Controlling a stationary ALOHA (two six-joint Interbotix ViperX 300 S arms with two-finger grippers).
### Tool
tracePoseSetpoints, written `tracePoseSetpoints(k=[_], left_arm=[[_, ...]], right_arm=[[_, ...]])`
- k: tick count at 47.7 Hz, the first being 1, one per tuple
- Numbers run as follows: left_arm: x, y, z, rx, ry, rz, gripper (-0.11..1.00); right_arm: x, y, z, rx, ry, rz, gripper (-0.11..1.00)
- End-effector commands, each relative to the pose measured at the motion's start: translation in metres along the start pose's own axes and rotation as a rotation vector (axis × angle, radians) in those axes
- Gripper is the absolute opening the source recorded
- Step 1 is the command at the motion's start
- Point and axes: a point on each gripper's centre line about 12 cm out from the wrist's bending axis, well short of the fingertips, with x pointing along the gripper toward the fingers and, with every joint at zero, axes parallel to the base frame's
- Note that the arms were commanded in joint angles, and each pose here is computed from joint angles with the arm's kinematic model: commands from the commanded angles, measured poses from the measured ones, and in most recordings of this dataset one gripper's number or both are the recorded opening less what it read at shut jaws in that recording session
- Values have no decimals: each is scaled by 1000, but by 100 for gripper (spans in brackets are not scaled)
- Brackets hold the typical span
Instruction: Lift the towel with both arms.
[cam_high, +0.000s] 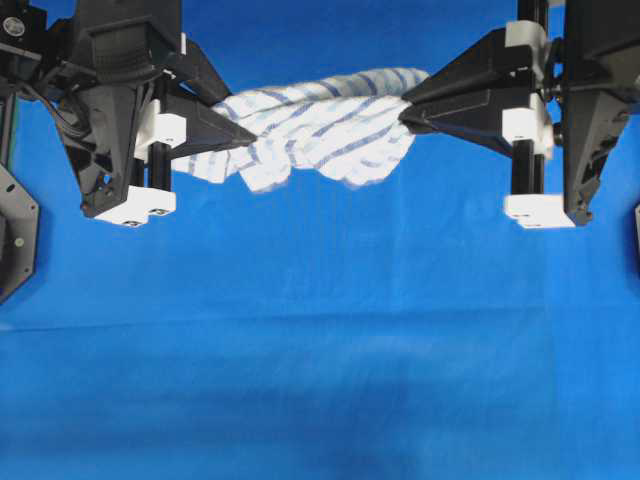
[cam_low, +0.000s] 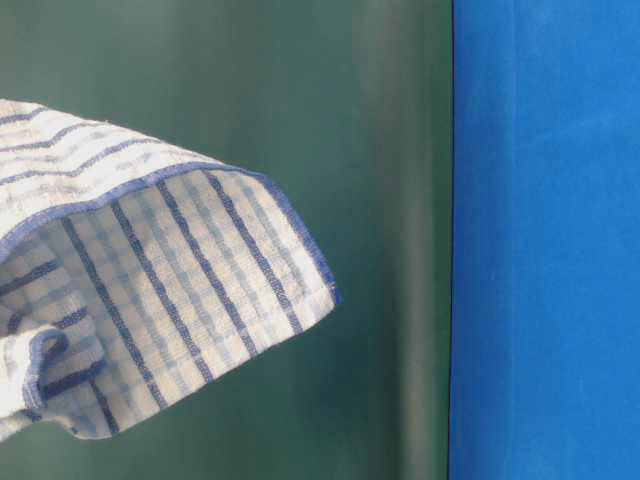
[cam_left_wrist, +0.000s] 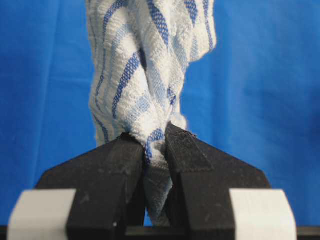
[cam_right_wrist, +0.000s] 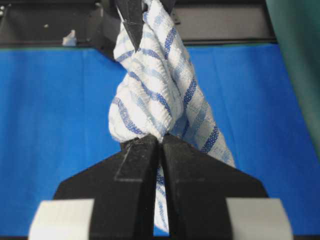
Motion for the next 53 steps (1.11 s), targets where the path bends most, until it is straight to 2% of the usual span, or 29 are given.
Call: tracePoseSetpoints(k=[1, 6, 12, 14, 16, 18, 23, 31, 40, 53], left_arm=[[-9, 0, 8, 17, -43, 0, 9], [-9, 0, 8, 29, -61, 0, 36], [-12, 0, 6, 36, -72, -1, 75], [-12, 0, 5, 34, -71, -1, 84], [-12, 0, 3, 35, -69, 1, 90], [-12, 0, 2, 32, -66, 0, 92], [-8, 0, -2, 25, -52, -1, 91], [5, -1, -17, 21, -3, -5, 91], [42, -3, -62, 22, 50, -13, 91], [87, -17, -117, 44, 23, -50, 91]], right_arm=[[-7, -1, 8, -2, -26, -1, 4], [-6, -1, 5, 6, -16, -3, 7], [-4, -2, 1, 4, -6, -7, 44], [-3, -2, 0, 1, -3, -9, 57], [-2, -2, -1, -2, 0, -12, 65], [-2, -4, -1, 3, 1, -19, 69], [-1, -4, -4, 2, 12, -21, 65], [8, -3, -21, 11, 63, -21, 66], [32, 3, -66, 22, 171, -14, 66], [69, 19, -129, 51, 278, 24, 66]])
